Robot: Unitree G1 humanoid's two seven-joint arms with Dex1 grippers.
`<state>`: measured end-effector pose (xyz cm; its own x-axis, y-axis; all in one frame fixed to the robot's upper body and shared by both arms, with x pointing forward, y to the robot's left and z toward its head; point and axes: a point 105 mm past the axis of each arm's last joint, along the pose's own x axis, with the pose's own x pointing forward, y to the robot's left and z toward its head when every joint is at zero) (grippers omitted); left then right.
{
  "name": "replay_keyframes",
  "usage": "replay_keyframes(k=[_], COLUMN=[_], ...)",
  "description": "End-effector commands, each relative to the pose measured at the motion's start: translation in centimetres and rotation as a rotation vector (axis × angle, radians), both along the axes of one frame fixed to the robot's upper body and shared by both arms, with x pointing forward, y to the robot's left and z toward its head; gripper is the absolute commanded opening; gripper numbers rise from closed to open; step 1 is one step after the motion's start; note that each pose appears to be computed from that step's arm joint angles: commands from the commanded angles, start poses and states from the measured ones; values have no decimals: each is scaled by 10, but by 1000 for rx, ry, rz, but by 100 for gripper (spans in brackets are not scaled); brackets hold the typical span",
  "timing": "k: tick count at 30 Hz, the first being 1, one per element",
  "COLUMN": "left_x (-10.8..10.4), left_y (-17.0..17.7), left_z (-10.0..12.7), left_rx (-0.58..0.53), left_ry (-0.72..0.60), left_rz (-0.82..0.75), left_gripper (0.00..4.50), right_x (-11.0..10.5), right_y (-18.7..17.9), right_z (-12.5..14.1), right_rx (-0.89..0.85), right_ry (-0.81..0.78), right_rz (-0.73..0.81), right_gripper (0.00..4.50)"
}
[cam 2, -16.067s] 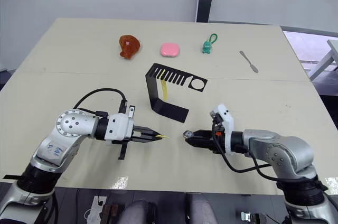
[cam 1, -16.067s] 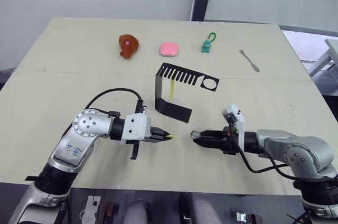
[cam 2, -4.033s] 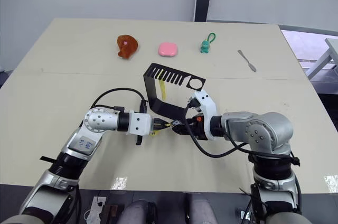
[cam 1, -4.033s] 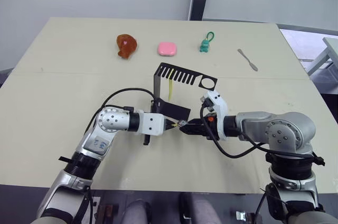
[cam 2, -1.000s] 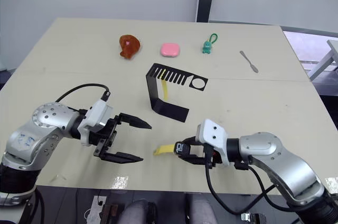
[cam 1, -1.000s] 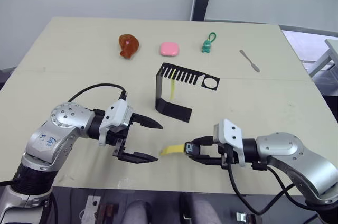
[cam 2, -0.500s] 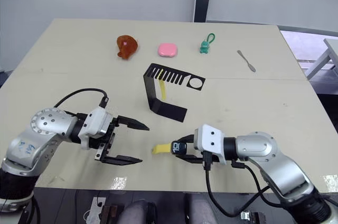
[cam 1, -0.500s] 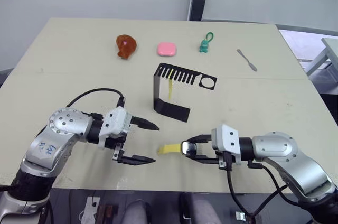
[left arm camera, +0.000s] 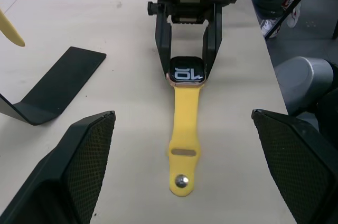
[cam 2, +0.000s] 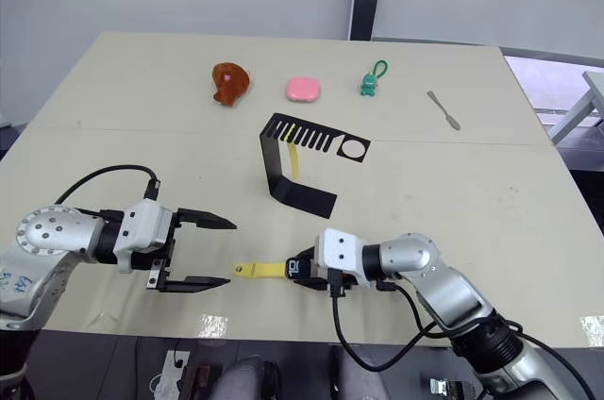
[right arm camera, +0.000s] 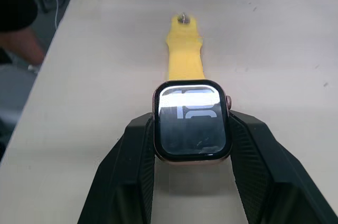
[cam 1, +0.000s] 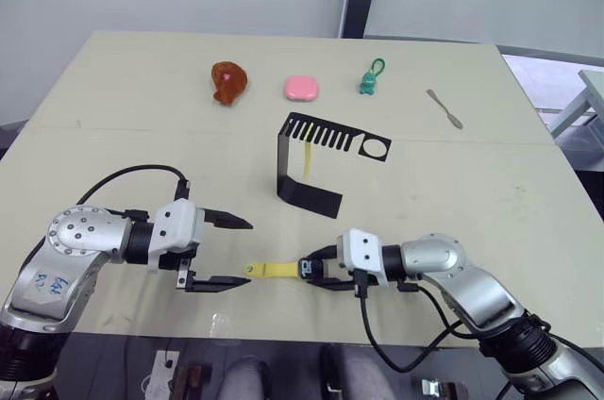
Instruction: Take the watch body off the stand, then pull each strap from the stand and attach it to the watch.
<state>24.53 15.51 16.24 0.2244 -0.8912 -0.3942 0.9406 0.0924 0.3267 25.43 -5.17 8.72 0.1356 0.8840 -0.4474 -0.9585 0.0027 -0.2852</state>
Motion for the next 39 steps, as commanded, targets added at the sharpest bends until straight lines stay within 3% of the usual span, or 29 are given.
replay_keyframes(k=[1,3,9,13,18,21,24,27,31,35,39], left_x=[6,6,-4,-8,-18,-16,-16,-14,-9,-8,-4], left_y=[-7,-10,-6,8,38,75,100,100,72,32,17], left_z=[6,6,2,3,12,19,21,21,25,30,28], left_rx=[-20,-30,-62,-90,-186,-241,-273,-273,-308,-357,-350], left_ry=[-83,-86,11,61,186,186,173,142,117,102,86], left_rz=[36,32,8,78,250,441,555,568,484,373,343], left_gripper=[446,446,450,450,450,450,450,450,450,450,450], right_x=[5,10,8,-3,-9,-14,-26,-28,-16,6,33], right_y=[3,0,-20,-57,-121,-168,-186,-183,-159,-121,-84], right_z=[8,11,38,59,84,93,90,85,88,82,69], right_rx=[-5,-18,30,97,236,312,327,337,386,373,398], right_ry=[-40,-48,-38,13,70,59,54,52,37,-8,-53], right_rz=[24,20,2,-79,-364,-596,-688,-718,-675,-599,-595], right_gripper=[151,151,448,448,448,448,448,448,448,448,448])
